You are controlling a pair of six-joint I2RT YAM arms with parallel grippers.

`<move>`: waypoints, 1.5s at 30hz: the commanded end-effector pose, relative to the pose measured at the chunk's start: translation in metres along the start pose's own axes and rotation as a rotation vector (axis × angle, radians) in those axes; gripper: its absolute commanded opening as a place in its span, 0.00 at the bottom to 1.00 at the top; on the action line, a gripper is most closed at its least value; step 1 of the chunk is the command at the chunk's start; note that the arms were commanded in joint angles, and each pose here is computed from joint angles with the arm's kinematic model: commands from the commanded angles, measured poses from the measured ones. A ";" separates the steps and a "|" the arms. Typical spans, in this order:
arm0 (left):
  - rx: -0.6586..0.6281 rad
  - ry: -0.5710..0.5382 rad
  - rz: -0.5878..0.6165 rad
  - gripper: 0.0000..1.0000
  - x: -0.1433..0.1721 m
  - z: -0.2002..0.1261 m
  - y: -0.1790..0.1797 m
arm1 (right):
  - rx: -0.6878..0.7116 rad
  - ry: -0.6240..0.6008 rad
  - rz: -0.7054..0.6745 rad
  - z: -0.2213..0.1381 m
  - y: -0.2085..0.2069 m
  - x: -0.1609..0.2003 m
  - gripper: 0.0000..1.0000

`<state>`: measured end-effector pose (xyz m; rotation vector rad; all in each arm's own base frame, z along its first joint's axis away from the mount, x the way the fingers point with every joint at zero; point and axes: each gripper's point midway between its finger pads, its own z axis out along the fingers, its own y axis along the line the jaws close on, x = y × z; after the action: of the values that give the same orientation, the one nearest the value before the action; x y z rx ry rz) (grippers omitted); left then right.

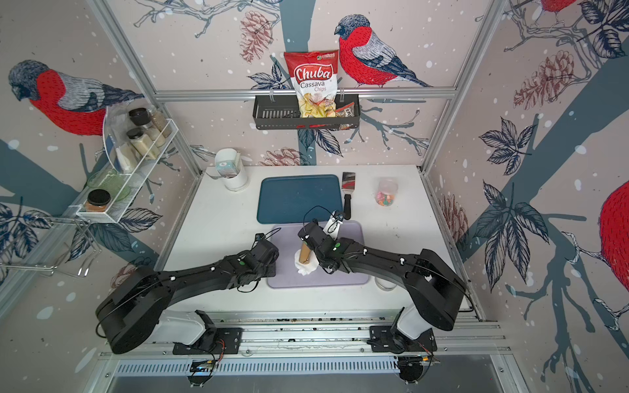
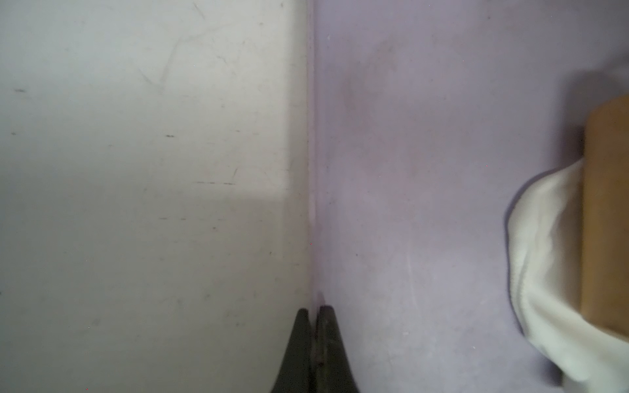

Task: Roll out the dumpling wrappers from the dough
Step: Flatten out the dough on the work surface.

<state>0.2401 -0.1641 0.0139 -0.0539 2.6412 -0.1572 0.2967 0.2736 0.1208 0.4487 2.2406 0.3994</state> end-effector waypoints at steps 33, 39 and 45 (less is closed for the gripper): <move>-0.146 0.094 -0.006 0.00 0.032 0.005 0.037 | 0.110 0.267 -0.307 0.023 -0.052 0.020 0.00; -0.140 0.079 -0.008 0.00 0.031 0.003 0.038 | 0.141 0.347 -0.448 0.020 -0.059 0.044 0.00; -0.148 0.068 -0.021 0.00 0.028 0.002 0.039 | 0.072 0.361 -0.395 0.032 -0.034 0.058 0.00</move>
<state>0.2444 -0.1593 0.0133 -0.1337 2.5931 -0.1628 0.3294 0.3067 0.1149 0.1275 2.2805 0.3938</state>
